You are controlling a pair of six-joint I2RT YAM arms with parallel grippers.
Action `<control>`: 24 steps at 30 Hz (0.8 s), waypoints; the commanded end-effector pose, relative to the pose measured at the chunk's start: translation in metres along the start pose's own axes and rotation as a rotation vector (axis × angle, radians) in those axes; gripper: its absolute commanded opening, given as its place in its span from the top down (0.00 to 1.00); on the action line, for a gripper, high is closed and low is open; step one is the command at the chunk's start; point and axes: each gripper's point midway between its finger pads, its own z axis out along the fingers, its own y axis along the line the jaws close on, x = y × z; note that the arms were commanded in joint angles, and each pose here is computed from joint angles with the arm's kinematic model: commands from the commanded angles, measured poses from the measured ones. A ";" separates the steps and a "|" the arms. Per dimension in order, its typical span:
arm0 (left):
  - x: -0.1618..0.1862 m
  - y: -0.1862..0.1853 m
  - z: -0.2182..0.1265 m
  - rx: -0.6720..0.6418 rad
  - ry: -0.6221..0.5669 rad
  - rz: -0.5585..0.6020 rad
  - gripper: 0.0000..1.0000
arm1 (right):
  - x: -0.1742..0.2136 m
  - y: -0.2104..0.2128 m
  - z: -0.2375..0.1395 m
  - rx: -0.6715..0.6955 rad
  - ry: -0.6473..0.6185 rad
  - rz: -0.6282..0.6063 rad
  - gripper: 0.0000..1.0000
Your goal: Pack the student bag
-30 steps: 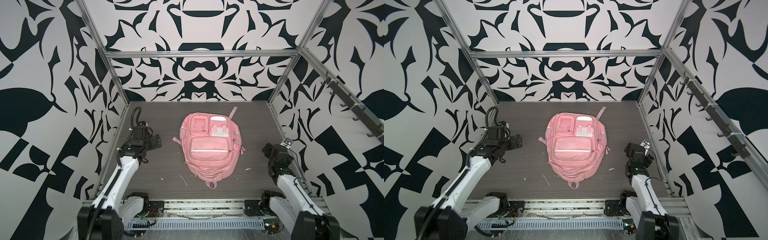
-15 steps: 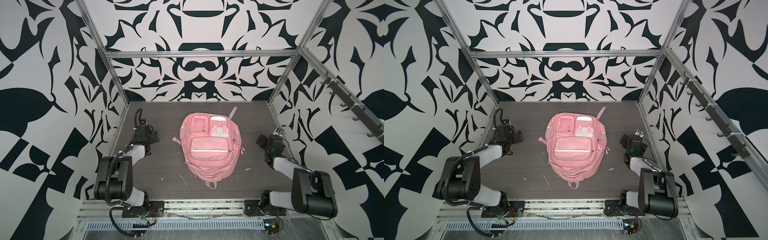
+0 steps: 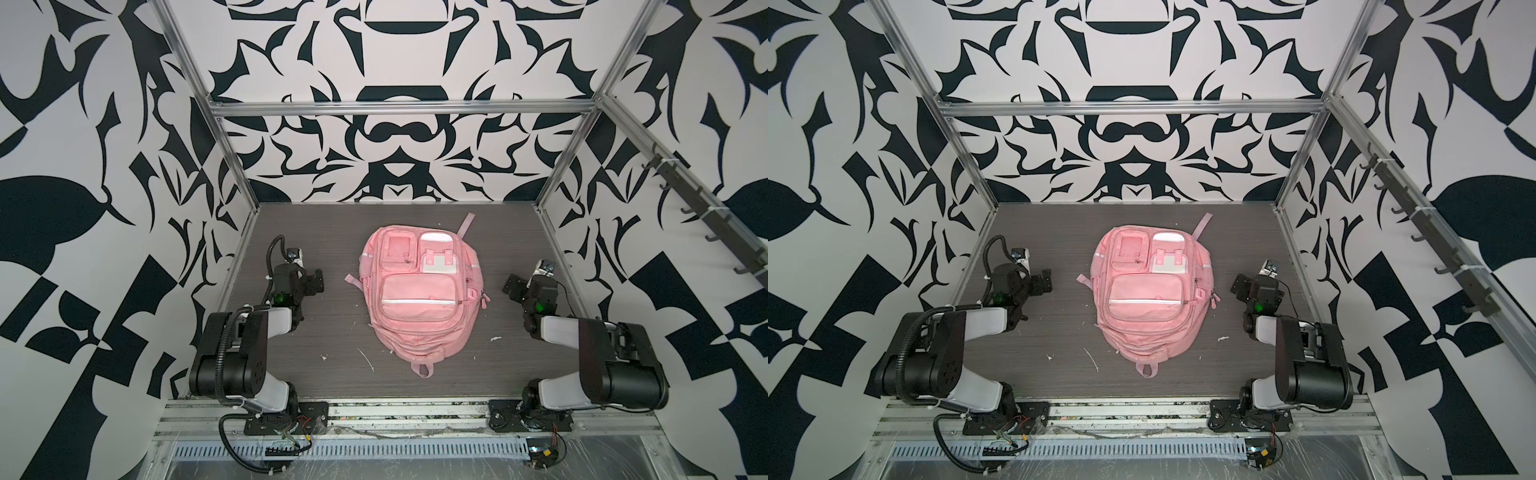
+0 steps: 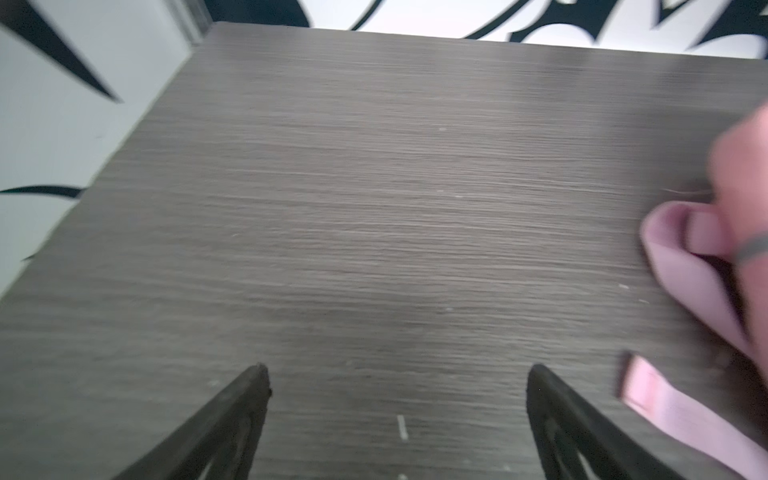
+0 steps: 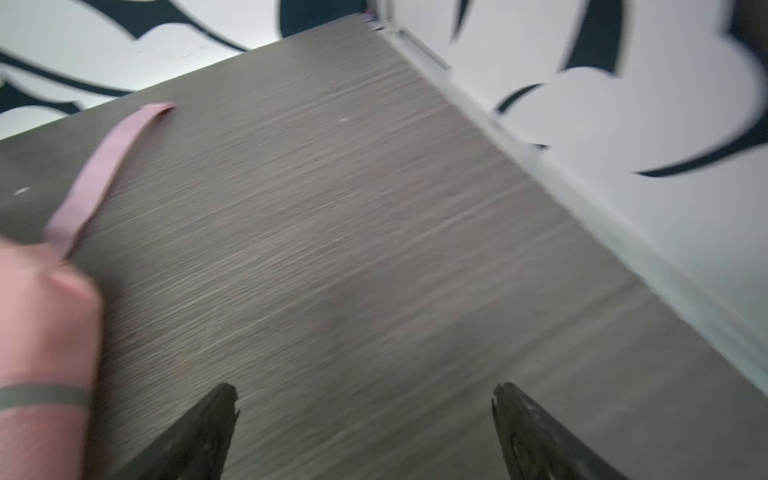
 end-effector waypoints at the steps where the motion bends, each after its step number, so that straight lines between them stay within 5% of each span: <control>1: -0.012 -0.023 0.000 0.135 -0.038 0.051 0.01 | -0.026 0.028 0.000 -0.118 -0.075 -0.046 0.00; 14: -0.006 -0.010 -0.003 0.082 -0.091 0.010 0.01 | -0.017 0.071 -0.006 -0.337 -0.080 -0.169 0.00; 17: -0.005 -0.010 -0.003 0.070 -0.106 0.016 0.01 | -0.001 0.080 -0.006 -0.294 -0.108 -0.273 0.00; 24: -0.006 -0.010 -0.003 0.064 -0.124 0.019 0.01 | -0.003 0.077 0.000 -0.190 -0.121 -0.285 0.00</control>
